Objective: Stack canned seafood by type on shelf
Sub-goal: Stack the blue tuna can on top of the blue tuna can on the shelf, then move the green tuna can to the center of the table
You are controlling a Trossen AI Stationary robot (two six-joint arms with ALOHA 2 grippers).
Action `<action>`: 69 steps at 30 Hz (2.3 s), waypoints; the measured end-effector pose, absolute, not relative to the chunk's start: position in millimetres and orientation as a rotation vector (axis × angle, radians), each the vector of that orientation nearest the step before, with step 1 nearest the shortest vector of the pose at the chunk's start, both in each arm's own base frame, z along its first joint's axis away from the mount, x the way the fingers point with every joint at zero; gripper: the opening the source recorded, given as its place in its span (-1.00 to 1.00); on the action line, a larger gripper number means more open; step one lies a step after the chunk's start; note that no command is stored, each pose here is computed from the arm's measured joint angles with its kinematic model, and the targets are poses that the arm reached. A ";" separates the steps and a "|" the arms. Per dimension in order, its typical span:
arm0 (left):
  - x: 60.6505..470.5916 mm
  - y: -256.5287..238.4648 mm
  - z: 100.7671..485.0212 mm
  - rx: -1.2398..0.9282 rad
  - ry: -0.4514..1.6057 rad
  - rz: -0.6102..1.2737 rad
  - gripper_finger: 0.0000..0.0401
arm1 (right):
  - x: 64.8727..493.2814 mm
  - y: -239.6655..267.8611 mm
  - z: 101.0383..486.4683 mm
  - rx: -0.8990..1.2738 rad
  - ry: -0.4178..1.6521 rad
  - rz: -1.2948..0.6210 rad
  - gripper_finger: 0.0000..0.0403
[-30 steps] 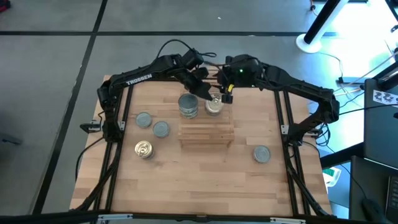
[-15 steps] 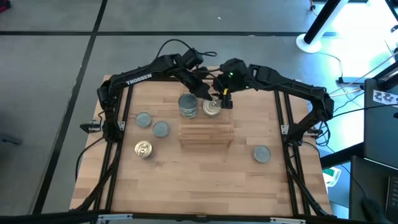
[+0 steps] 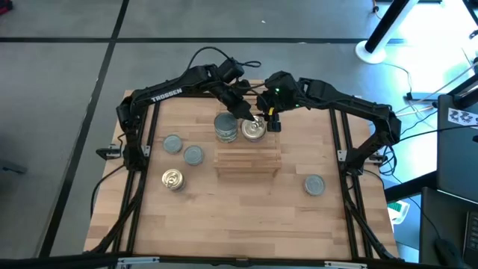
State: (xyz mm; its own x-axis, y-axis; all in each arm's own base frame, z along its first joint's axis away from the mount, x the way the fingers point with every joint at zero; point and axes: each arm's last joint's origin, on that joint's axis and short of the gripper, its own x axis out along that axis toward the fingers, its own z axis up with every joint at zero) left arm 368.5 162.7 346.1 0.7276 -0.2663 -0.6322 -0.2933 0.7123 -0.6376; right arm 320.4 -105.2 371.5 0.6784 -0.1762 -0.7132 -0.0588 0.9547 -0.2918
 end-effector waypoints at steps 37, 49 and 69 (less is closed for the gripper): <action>367.8 164.8 344.4 -0.803 0.787 0.105 0.05 | 317.5 -105.0 374.5 -0.317 0.826 -0.094 -0.10; 352.6 189.6 356.2 -0.825 0.728 0.140 0.05 | 267.4 -90.1 413.9 -0.337 0.780 -0.176 -0.10; 293.1 165.4 409.5 -0.657 0.705 -0.006 0.05 | 191.9 -61.9 434.2 -0.064 0.848 -0.147 -0.10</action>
